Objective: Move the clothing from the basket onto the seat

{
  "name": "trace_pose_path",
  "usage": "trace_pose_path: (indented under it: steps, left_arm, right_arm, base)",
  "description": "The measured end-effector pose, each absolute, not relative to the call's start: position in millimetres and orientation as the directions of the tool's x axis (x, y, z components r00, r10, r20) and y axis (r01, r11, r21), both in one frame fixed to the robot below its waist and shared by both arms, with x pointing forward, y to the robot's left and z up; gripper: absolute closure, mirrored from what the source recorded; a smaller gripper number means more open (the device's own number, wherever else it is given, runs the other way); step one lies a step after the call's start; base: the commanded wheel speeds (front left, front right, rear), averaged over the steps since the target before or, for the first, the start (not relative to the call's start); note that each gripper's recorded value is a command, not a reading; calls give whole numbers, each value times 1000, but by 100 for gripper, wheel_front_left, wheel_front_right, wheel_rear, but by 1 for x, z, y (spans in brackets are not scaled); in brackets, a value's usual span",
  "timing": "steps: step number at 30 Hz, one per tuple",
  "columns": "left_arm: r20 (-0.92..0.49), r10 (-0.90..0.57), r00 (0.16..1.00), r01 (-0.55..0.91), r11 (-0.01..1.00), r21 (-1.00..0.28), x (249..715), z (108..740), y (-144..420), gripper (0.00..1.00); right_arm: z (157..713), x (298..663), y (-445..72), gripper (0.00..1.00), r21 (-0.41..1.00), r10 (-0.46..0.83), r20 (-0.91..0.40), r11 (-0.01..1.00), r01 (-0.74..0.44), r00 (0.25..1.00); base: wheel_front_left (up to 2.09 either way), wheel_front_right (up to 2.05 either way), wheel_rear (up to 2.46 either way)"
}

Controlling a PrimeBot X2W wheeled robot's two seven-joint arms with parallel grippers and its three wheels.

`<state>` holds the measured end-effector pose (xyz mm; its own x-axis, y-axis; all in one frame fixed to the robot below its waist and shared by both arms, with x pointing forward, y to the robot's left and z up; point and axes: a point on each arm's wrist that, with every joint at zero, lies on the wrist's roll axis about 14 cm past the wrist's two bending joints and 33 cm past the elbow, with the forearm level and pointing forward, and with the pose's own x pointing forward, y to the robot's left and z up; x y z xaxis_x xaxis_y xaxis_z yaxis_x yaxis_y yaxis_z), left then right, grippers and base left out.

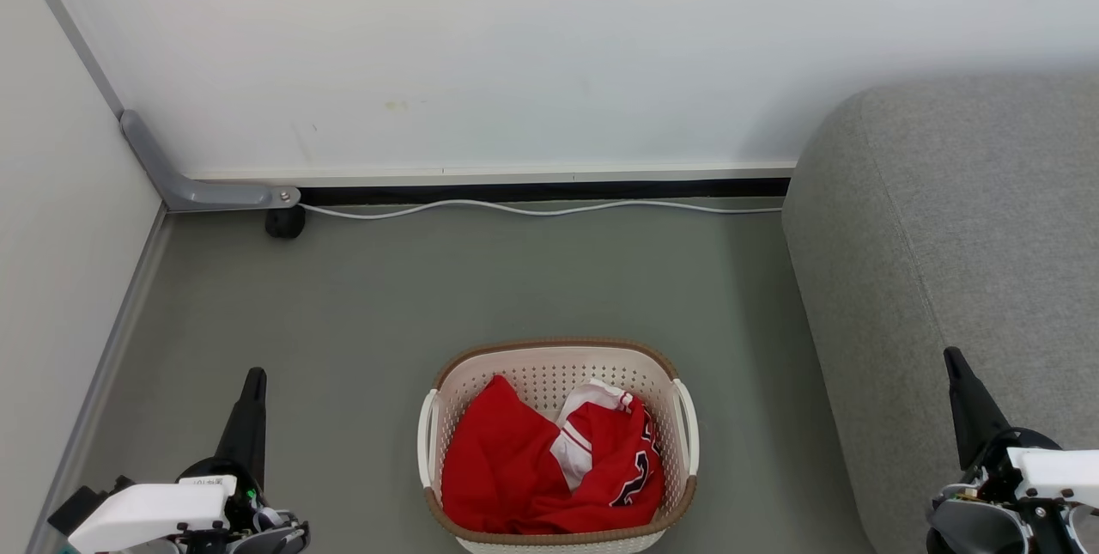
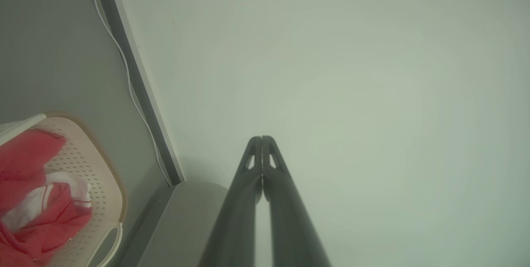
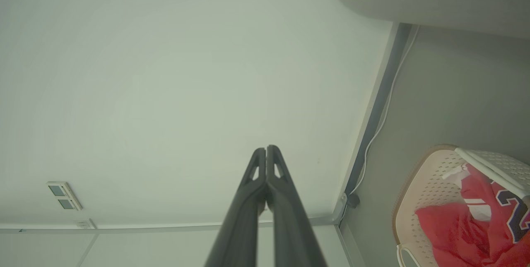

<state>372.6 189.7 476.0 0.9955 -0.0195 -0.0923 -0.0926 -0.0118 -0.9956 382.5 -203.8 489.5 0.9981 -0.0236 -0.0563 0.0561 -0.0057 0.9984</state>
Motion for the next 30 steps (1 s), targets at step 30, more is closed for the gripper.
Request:
trace_pose_path:
  steps: [30]
  left_arm:
    - [-92, -20, 996, -93, -12, -996, 373, 476, 190, 100]
  right_arm:
    - [490, 383, -204, 100, 998, -24, -56, -6, 56, 998]
  base:
    - [0, 0, 0]
